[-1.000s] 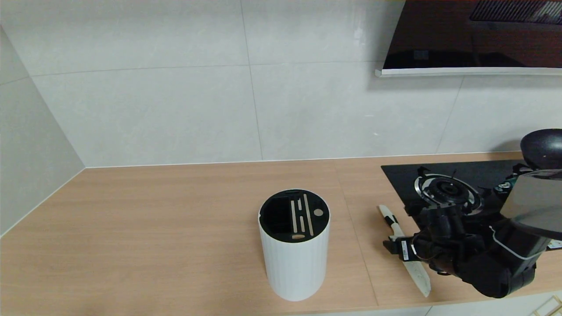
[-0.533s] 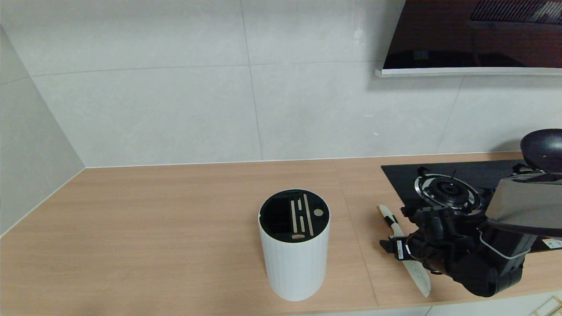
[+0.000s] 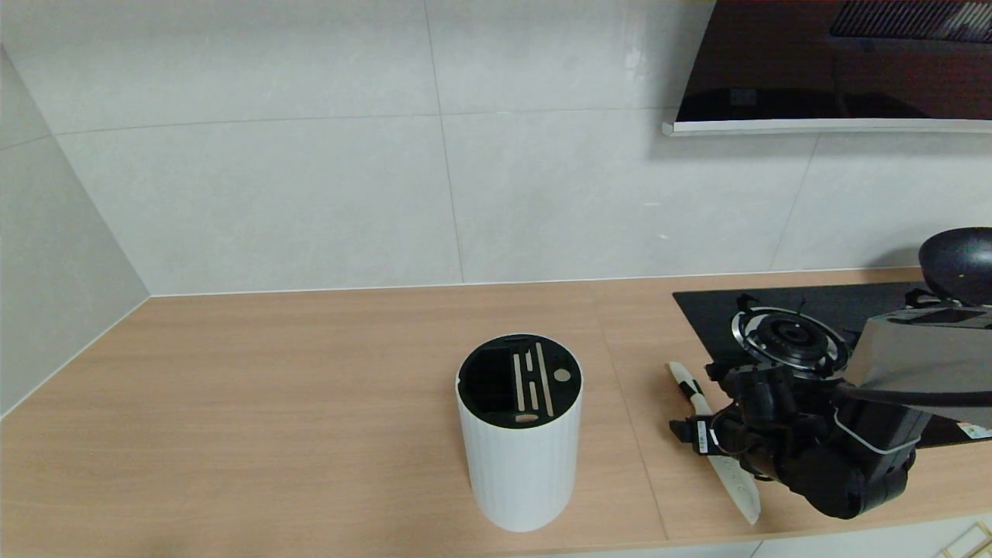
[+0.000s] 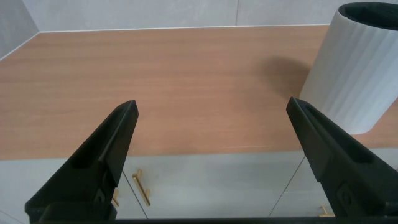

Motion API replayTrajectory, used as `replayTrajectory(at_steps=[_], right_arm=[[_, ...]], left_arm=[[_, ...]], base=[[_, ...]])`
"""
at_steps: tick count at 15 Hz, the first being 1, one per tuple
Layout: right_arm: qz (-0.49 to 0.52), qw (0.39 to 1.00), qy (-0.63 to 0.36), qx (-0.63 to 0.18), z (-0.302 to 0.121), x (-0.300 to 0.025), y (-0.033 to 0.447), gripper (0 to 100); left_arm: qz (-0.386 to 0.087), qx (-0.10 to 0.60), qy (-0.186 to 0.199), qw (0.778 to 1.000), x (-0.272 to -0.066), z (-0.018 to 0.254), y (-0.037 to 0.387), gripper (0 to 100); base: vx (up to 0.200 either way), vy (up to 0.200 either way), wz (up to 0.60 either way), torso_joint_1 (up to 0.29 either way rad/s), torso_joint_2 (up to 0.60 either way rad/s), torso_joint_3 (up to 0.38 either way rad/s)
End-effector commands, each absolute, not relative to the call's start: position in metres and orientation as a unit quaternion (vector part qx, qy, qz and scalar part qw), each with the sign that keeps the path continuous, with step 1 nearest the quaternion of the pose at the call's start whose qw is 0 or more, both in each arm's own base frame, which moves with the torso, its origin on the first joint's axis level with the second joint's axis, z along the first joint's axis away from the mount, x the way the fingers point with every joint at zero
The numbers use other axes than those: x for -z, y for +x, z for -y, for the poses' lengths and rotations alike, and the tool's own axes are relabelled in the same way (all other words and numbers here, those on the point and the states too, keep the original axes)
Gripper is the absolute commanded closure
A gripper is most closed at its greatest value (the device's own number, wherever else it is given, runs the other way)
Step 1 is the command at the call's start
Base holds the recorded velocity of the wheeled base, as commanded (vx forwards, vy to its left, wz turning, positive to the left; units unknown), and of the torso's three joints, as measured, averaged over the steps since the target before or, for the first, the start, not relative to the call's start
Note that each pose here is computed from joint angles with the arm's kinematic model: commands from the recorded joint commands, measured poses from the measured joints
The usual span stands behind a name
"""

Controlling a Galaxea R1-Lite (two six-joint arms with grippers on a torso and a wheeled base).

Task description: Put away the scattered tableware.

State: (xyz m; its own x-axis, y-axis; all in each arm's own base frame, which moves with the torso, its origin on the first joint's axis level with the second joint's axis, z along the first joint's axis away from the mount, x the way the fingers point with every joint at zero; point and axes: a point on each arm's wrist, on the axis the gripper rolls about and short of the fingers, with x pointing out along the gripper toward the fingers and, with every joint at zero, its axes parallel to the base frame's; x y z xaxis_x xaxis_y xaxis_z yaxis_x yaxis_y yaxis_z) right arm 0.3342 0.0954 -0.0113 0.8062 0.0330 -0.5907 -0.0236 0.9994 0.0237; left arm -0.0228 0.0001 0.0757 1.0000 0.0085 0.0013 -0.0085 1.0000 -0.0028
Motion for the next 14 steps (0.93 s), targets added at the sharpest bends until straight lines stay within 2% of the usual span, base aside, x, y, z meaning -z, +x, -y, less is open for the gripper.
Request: replayTrajectory(at_steps=[1,5,6,14], right_arm=[[-0.311,0.95,0.007,-0.014,-0.0956,0.0116,0.3344,0],[-0.315,0.949,0.006,-0.014,-0.0957,0.0151,0.3346,0],[-0.316,0.949,0.006,-0.014,-0.0957,0.0156,0.3346,100],[-0.319,0.948,0.005,-0.013,-0.0956,0.0168,0.3327,100]], left_arm=[[0.001,-0.005,-0.002,1.0,-0.0756,-0.0001,-0.0228,0],[0.001,-0.005,-0.002,1.0,-0.0756,-0.0001,-0.0228,0],[0.001,-0.005,-0.002,1.0,-0.0756,-0.0001,-0.0228,0],[0.001,-0.005,-0.002,1.0,-0.0756,-0.0001,-0.0228,0]], base=[[0.0,0.0,0.0,0.0,0.0,0.0],[0.0,0.0,0.0,0.0,0.0,0.0],[0.0,0.0,0.0,0.0,0.0,0.0],[0.0,0.0,0.0,0.0,0.0,0.0]])
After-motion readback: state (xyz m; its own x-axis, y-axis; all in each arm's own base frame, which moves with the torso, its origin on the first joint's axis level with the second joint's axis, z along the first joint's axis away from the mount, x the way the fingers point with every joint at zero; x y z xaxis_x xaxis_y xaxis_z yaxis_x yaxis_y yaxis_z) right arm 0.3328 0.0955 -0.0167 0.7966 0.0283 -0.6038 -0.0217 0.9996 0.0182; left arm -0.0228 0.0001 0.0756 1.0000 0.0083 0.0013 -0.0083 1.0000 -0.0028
